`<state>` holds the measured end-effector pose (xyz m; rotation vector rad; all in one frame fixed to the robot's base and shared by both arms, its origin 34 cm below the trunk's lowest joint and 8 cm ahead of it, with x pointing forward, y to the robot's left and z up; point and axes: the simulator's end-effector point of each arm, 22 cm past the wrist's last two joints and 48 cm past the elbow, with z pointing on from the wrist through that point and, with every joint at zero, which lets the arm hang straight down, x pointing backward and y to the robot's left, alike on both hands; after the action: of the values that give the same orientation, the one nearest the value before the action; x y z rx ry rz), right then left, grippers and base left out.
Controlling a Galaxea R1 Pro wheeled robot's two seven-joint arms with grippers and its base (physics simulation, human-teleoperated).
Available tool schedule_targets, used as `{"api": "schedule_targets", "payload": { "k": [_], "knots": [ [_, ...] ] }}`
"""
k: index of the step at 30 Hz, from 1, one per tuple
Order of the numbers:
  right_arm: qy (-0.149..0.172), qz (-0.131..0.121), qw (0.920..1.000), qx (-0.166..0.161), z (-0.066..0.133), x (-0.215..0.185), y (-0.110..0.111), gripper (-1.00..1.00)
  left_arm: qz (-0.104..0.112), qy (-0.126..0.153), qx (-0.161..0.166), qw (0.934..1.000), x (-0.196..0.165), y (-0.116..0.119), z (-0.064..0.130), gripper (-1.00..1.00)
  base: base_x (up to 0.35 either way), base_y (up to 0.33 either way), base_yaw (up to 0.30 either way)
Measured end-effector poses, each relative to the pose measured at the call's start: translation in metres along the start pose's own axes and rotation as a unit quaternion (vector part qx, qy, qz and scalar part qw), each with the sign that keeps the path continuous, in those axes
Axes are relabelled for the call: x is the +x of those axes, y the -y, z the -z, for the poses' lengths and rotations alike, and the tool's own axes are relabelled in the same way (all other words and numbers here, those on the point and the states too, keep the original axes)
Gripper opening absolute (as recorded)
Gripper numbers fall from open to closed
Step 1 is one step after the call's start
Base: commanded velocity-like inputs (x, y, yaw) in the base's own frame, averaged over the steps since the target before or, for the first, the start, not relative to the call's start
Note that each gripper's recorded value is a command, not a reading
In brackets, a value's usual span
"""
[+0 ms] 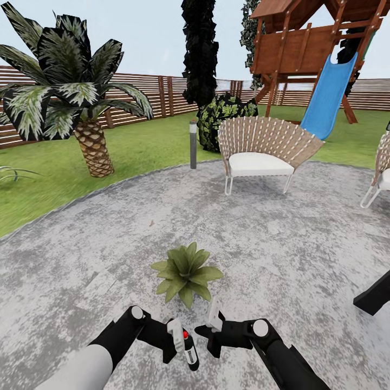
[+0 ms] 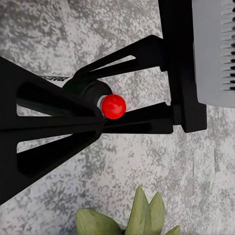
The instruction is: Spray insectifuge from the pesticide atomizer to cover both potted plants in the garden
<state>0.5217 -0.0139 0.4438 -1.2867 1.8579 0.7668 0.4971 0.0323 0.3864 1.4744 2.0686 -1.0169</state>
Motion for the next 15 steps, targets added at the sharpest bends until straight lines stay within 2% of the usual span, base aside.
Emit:
{"api": "schedule_targets", "payload": {
  "k": [15],
  "knots": [
    [0.0, 0.0, 1.0, 0.0, 0.0, 0.0, 0.0, -1.0, -0.002, 0.005, 0.004, 1.0, -0.0063, 0.0031, -0.0042, -1.0, 0.0, 0.0, 0.0]
  ]
}}
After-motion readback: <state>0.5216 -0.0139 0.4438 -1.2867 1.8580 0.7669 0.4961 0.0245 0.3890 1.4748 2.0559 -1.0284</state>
